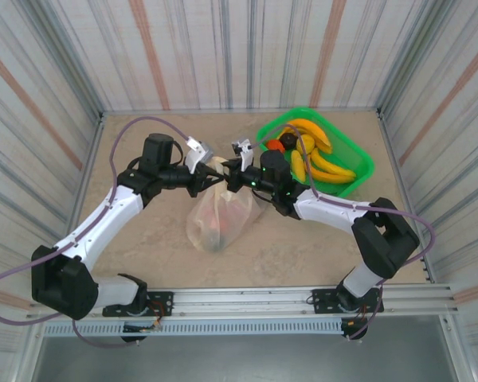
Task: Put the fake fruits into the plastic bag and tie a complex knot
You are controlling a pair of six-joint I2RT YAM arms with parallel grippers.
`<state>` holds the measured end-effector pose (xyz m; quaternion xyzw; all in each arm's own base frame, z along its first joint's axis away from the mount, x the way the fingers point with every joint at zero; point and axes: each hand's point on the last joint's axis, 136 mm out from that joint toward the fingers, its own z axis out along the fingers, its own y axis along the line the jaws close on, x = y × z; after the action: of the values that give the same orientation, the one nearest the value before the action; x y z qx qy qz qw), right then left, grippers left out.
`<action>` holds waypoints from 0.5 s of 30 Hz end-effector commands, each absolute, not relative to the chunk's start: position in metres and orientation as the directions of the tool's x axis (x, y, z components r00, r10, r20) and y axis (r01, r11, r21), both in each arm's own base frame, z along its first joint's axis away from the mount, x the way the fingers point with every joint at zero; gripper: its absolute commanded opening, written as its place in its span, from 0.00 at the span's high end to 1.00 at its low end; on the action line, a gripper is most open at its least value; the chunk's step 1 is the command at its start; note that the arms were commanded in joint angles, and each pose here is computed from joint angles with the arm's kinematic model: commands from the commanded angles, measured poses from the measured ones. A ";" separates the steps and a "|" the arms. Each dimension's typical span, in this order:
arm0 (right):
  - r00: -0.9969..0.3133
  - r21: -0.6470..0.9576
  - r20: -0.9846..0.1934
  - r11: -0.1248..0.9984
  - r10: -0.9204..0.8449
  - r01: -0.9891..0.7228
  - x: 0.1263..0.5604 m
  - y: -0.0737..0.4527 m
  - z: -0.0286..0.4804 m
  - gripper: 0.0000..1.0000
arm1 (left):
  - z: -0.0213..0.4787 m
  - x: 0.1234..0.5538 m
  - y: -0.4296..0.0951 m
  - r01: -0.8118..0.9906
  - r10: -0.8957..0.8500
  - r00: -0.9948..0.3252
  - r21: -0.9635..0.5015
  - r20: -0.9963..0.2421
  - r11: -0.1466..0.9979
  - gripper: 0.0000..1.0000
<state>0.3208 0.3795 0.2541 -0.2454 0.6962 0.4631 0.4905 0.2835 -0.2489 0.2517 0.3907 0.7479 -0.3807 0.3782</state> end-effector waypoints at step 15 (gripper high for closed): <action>-0.407 0.425 -0.903 0.404 0.136 -0.810 0.312 0.386 0.257 1.00 | 0.260 0.273 -0.243 0.884 0.311 -0.364 -0.221 -0.878 0.412 0.59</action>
<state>0.3216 0.3798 0.2562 -0.2358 0.6939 0.4711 0.4909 0.2797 -0.2471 0.2571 0.3942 0.7445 -0.3762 0.3856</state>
